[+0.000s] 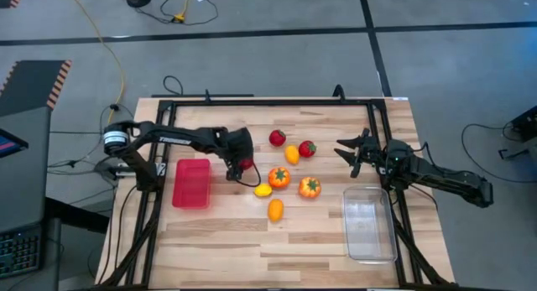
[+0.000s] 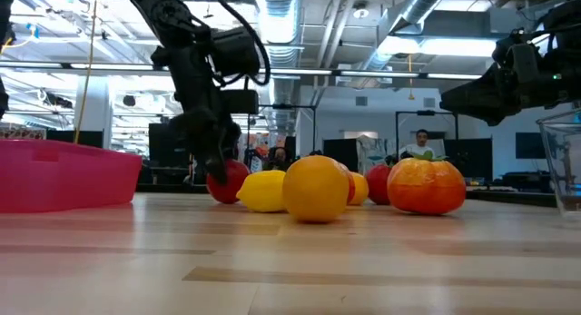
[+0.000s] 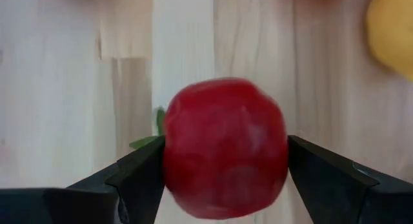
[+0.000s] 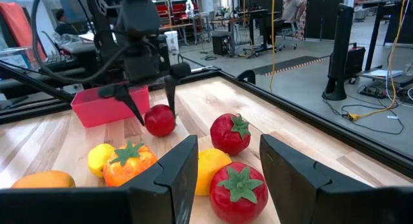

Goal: Sort produce into baskets
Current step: Put the left red tomato into the red bin

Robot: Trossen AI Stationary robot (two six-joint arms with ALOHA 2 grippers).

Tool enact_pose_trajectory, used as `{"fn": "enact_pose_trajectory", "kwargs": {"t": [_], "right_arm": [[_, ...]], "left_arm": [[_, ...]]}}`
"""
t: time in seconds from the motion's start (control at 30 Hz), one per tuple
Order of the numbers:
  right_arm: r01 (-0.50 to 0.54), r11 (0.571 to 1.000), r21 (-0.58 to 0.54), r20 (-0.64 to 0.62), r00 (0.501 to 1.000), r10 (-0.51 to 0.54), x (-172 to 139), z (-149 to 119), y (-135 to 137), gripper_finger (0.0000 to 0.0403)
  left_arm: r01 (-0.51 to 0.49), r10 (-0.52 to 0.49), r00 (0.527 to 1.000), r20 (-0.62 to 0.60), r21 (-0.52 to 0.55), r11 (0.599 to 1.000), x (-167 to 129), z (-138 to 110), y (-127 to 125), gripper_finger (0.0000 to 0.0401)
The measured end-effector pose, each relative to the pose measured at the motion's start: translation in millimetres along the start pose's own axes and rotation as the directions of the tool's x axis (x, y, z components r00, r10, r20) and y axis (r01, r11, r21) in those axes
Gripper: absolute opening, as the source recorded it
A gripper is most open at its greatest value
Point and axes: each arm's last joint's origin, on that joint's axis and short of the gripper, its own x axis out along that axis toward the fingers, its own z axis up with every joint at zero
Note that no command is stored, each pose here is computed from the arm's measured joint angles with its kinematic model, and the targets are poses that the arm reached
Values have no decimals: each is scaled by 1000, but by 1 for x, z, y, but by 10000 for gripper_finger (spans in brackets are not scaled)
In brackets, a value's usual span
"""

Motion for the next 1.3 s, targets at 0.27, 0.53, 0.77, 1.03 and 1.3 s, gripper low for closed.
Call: {"fn": "enact_pose_trajectory", "kwargs": {"t": [0.27, 0.53, 0.77, 1.03, 1.3], "right_arm": [[0, 1000, 0, 0, 1000, 0, 0, 0, 0, 193], [0, 1000, 0, 0, 1000, 0, 0, 0, 0, 193], [0, 1000, 0, 0, 1000, 0, 0, 0, 0, 193], [0, 1000, 0, 0, 1000, 0, 0, 0, 0, 193], [0, 1000, 0, 0, 1000, 0, 0, 0, 0, 193]], "left_arm": [[0, 0, 999, -42, -1, 1000, 12, -3, 0, 286], [-23, 23, 999, -48, 1, 1000, 12, -3, 0, 246], [0, 3, 994, -108, 28, 1000, -6, 13, -2, 258], [44, -41, 968, -248, 7, 999, -54, 39, -9, 259], [66, -80, 895, -438, -47, 997, -90, 38, -23, 260]]}}
